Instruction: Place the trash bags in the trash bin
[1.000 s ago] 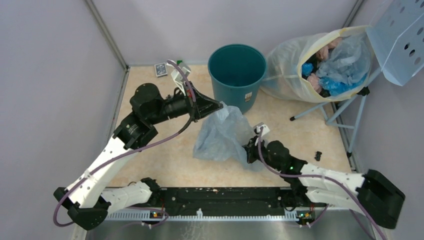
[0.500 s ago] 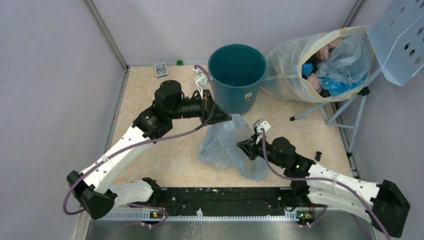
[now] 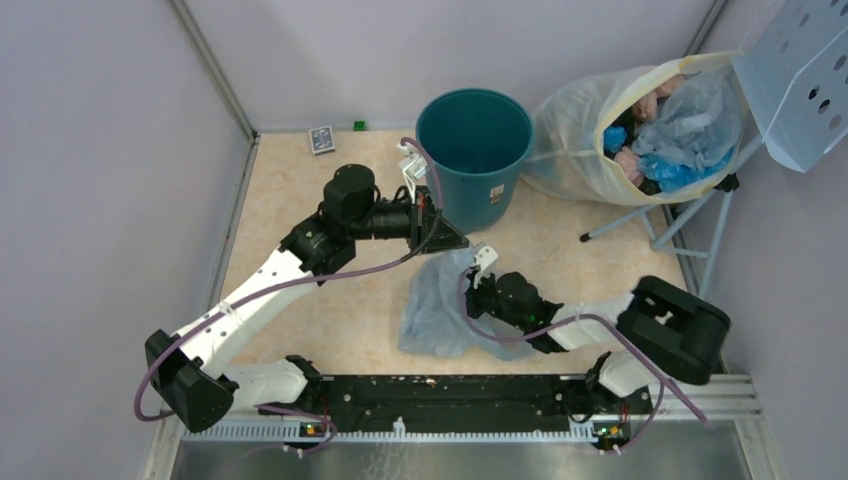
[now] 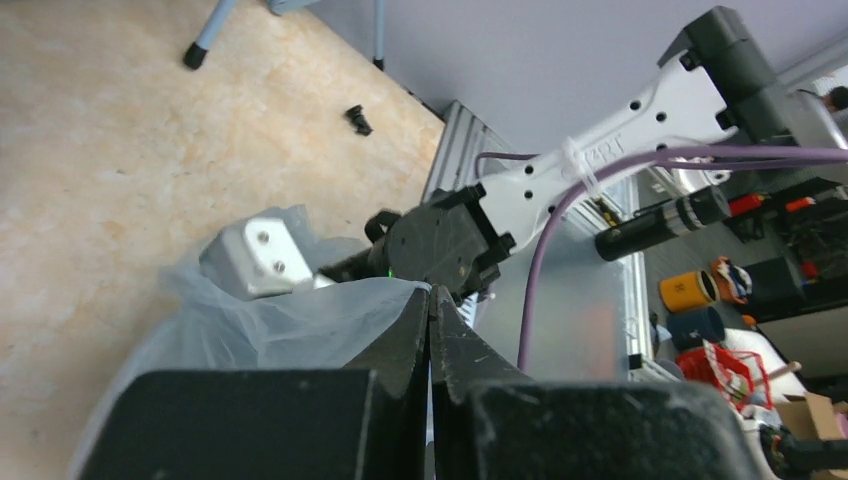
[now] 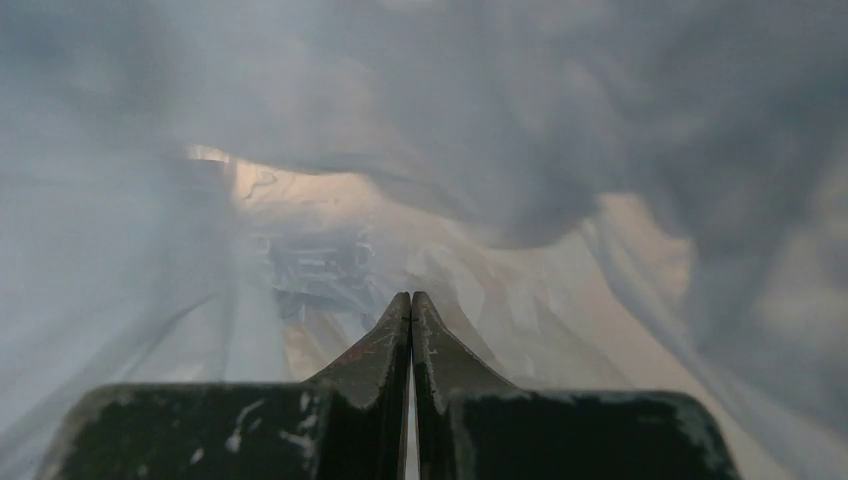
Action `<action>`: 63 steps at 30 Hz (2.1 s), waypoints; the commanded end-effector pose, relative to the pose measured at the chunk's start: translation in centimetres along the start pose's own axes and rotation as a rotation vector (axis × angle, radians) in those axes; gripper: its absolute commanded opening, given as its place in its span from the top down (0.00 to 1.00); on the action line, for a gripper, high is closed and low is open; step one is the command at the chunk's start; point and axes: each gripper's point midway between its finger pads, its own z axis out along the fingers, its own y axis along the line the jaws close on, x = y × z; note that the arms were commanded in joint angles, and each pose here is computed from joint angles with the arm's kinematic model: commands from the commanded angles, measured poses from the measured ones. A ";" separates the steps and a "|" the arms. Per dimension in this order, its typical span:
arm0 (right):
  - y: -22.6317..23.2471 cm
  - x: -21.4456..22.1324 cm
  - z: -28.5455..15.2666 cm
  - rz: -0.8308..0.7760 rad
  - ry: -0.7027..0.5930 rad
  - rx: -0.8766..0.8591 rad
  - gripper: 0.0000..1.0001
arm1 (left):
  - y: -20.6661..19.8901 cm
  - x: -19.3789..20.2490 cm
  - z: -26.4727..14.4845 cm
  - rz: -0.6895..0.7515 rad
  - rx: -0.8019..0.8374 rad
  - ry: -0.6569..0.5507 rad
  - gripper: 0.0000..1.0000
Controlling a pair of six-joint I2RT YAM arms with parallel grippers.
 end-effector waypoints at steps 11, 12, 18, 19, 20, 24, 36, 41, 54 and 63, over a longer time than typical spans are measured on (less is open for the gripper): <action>3.4 5.7 3.6 0.108 0.096 -0.030 1.00 | -1.3 -6.6 -2.6 0.198 -0.123 -0.172 1.00; 3.1 5.9 3.5 0.111 0.098 -0.018 1.00 | -2.4 -7.7 -2.9 0.217 -0.104 -0.186 1.00; 1.5 5.4 2.6 0.122 0.083 0.074 1.00 | -9.4 -11.0 -4.2 0.271 0.096 -0.209 1.00; 1.1 5.2 2.3 0.129 0.077 0.100 1.00 | -10.2 -11.1 -4.4 0.273 0.127 -0.209 1.00; 0.5 4.9 2.1 0.136 0.067 0.131 1.00 | -10.9 -11.0 -4.6 0.274 0.152 -0.207 1.00; -1.1 3.0 0.3 0.132 0.027 0.232 1.00 | -10.1 -9.4 -4.5 0.247 0.150 -0.160 1.00; 2.0 -7.4 -6.5 -0.038 -0.154 0.050 0.63 | -1.6 -4.9 -3.6 0.165 -0.143 -0.076 0.99; 4.0 -9.6 -8.0 -0.102 -0.134 -0.039 0.36 | -1.3 -6.3 -3.1 0.117 -0.167 -0.113 1.00; 7.6 -17.9 -10.1 -0.104 -0.205 -0.141 0.23 | 1.9 -8.1 -2.2 -0.061 -0.300 -0.227 1.00; 8.9 -20.7 -8.6 -0.069 -0.180 -0.140 0.23 | 2.1 -8.3 -1.5 -0.132 -0.271 -0.267 1.00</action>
